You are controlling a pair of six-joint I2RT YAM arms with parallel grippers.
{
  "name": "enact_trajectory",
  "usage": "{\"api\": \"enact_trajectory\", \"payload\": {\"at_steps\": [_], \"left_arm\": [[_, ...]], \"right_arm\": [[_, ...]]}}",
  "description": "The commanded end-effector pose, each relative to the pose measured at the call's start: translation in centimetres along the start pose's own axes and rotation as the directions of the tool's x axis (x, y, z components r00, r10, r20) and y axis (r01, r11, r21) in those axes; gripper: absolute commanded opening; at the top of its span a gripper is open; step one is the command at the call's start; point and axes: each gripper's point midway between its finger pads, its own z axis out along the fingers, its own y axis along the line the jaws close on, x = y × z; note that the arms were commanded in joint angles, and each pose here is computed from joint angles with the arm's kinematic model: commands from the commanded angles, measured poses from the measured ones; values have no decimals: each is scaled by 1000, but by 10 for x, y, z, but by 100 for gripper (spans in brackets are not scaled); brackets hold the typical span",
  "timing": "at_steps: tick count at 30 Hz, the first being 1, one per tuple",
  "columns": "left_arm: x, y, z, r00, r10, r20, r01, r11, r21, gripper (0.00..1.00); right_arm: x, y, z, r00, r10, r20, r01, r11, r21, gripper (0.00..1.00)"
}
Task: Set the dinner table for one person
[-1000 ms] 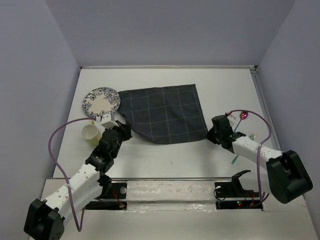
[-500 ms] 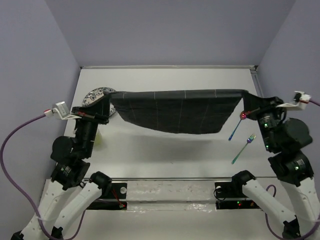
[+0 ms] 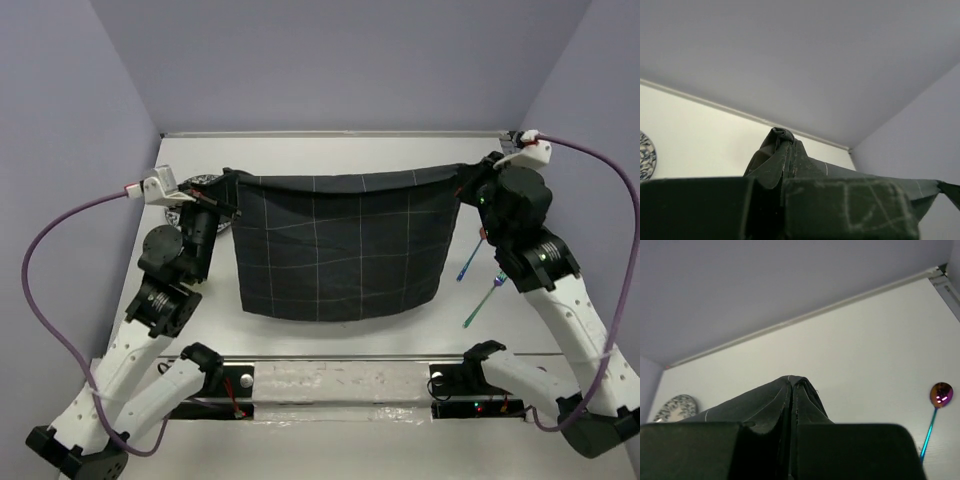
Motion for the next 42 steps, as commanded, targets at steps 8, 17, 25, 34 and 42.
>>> {"api": "enact_trajectory", "payload": {"at_steps": [8, 17, 25, 34, 42], "left_arm": [[-21, 48, 88, 998, 59, 7, -58, 994, -96, 0], [28, 60, 77, 991, 1, -132, -3, 1000, -19, 0], [165, 152, 4, 929, -158, -335, 97, 977, -190, 0], [223, 205, -51, 892, -166, -420, 34, 952, -305, 0], [239, 214, -82, 871, -159, -465, 11, 952, -306, 1]], "right_arm": [[-65, 5, 82, 995, -38, 94, 36, 999, 32, 0], [-20, -11, 94, 998, -53, -17, 54, 997, 57, 0], [169, -78, 75, 950, 80, -301, -43, 991, 128, 0], [287, -118, 33, 835, 148, -529, -60, 982, 179, 0], [319, -128, -10, 763, 204, -613, -97, 974, 203, 0]]}}
